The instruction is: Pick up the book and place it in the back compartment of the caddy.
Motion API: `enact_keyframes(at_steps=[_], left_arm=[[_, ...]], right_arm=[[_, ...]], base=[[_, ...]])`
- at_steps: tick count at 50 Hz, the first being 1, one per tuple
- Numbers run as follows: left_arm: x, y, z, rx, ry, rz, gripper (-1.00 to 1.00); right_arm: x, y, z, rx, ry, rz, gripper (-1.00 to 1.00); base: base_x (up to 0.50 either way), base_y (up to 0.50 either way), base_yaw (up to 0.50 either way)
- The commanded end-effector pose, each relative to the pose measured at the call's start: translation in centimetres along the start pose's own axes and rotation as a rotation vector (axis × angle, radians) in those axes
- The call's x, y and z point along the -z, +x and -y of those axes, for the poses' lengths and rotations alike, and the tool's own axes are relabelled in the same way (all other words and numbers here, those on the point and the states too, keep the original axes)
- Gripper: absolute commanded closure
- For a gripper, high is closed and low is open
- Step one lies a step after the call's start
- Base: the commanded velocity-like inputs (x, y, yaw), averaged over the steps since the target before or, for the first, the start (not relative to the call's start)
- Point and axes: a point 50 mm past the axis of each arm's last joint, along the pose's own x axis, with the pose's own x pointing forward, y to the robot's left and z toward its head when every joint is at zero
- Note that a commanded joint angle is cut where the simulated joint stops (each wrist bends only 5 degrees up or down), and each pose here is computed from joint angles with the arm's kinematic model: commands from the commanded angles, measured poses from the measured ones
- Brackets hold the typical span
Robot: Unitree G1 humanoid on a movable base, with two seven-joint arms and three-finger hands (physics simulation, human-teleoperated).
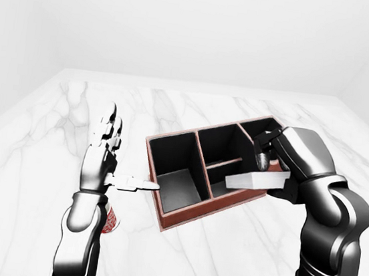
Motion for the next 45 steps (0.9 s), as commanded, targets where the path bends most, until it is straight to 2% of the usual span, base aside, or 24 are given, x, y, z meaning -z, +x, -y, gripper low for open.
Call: enact_keyframes(at_steps=[1, 45], left_arm=[[-0.1, 0.0, 0.0, -0.001, -0.001, 0.005, -1.00], [-0.3, 0.0, -0.1, -0.006, 0.005, 0.013, -1.00]], right_arm=[[-1.0, 1.2, 0.1, 0.003, -0.024, 0.021, 1.00], [-1.0, 4.5, -1.7, -0.107, -0.013, 0.007, 1.00]], base=[[0.00, 0.00, 0.00], [0.00, 0.00, 0.00]])
